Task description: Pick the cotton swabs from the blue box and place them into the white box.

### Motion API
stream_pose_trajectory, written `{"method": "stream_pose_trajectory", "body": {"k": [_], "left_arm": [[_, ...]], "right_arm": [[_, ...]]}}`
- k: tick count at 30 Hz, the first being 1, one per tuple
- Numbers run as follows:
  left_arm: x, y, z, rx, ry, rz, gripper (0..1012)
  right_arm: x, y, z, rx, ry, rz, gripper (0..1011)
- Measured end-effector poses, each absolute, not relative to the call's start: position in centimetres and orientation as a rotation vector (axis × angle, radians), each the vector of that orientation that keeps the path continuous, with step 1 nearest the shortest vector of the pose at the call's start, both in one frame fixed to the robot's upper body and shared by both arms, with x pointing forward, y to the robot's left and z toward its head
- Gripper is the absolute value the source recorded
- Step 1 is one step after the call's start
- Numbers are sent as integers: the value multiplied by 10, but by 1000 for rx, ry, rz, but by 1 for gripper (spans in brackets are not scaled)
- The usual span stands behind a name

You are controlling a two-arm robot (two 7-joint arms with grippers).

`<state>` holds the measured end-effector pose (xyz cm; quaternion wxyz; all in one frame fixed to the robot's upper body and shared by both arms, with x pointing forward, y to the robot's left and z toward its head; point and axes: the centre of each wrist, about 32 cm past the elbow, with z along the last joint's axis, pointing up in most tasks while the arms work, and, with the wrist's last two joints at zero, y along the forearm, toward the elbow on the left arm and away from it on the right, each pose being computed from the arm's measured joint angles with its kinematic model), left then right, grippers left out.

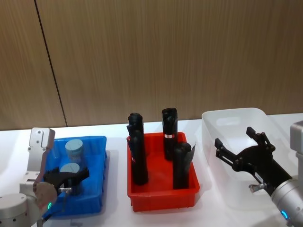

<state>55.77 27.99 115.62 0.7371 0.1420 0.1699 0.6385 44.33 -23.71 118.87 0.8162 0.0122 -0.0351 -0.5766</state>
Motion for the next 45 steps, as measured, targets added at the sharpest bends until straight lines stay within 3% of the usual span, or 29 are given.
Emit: {"method": "stream_pose_trajectory", "body": {"k": [8, 10, 14, 31, 45], "left_arm": [[561, 280, 1155, 322, 379, 1392, 872], [562, 279, 1155, 324, 379, 1391, 762], [562, 279, 1155, 324, 375, 1391, 685], [555, 275, 1175, 286, 253, 1384, 681], [540, 275, 1204, 227, 115, 1263, 681]], "right_arm": [[443, -237, 1189, 26, -75, -1230, 1002], [443, -237, 1189, 26, -75, -1230, 1002], [443, -237, 1189, 26, -75, -1230, 1002], [443, -237, 1189, 26, -75, -1230, 1002], [443, -237, 1189, 26, -75, -1230, 1002]]}}
